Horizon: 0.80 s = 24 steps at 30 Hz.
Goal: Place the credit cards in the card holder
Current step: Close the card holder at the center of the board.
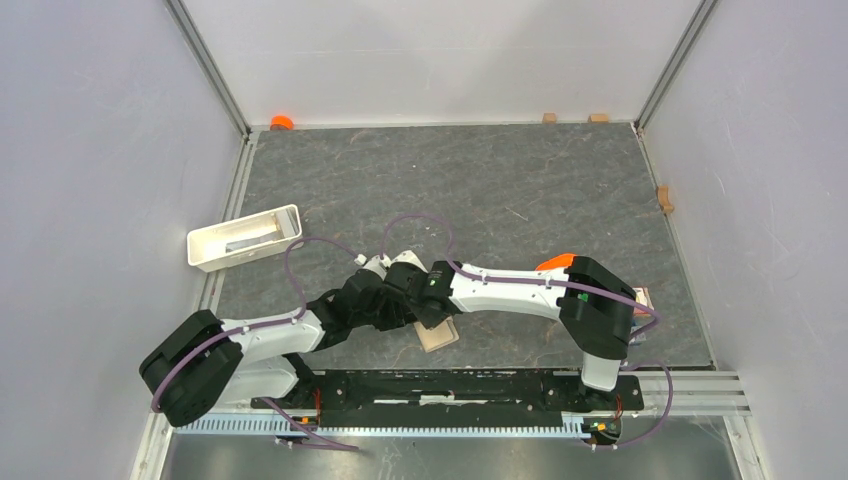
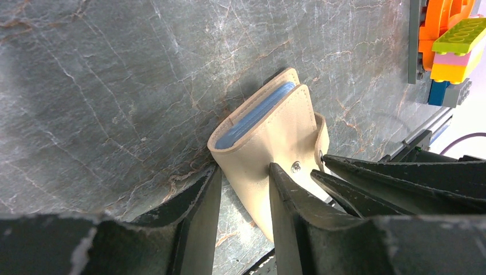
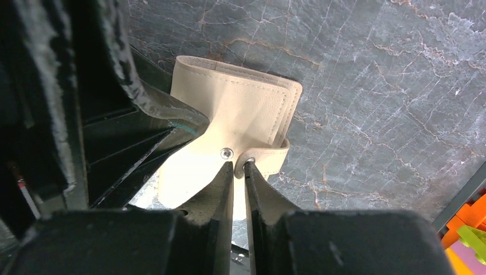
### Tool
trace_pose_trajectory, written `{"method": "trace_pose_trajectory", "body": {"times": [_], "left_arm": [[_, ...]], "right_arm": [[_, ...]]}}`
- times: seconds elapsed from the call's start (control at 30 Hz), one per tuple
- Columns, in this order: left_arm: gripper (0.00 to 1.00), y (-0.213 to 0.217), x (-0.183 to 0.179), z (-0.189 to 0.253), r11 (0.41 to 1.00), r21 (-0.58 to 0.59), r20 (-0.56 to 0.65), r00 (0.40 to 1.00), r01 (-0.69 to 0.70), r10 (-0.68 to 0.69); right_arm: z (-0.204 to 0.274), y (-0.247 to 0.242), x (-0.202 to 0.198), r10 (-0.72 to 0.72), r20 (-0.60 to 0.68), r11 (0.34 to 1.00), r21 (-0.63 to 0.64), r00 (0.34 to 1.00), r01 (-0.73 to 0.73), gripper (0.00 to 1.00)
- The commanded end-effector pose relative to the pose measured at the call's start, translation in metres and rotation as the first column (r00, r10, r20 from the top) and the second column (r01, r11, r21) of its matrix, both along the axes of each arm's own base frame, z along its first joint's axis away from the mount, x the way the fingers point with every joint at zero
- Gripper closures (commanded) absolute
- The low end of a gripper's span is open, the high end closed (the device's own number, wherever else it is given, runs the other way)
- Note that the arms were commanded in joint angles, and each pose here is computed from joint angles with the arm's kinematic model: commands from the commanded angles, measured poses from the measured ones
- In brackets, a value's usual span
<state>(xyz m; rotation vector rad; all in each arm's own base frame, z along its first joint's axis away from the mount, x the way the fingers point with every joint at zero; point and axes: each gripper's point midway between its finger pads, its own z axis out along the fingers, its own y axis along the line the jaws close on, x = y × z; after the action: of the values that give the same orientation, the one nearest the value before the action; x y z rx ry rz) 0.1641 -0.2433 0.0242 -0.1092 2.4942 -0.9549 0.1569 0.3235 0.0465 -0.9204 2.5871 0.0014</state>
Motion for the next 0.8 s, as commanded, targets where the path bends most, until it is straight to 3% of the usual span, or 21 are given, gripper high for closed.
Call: {"method": "trace_pose_trajectory", "body": {"times": [0.0,0.53,0.7,0.77], "left_arm": [[0.57,0.008,-0.002,-0.013,0.998,0.062,-0.028,0.999,-0.025,0.027],[0.57,0.009,-0.002,-0.014,0.998,0.062,-0.034,0.999,-0.027,0.029],[0.58,0.009,-0.003,-0.013,0.998,0.060,-0.033,0.999,-0.029,0.031],[0.58,0.010,-0.003,-0.014,0.998,0.060,-0.033,0.999,-0.029,0.031]], "right_arm": [[0.018,0.014,0.007,-0.008,0.039,0.999,0.045,0.999,0.006,0.83],[0.013,0.003,0.008,-0.024,0.050,1.000,-0.009,0.998,0.025,0.84],[0.017,0.006,0.008,-0.028,0.053,1.000,0.012,0.998,0.028,0.99],[0.019,0.008,0.008,-0.027,0.048,0.999,0.027,0.998,0.025,1.00]]}}
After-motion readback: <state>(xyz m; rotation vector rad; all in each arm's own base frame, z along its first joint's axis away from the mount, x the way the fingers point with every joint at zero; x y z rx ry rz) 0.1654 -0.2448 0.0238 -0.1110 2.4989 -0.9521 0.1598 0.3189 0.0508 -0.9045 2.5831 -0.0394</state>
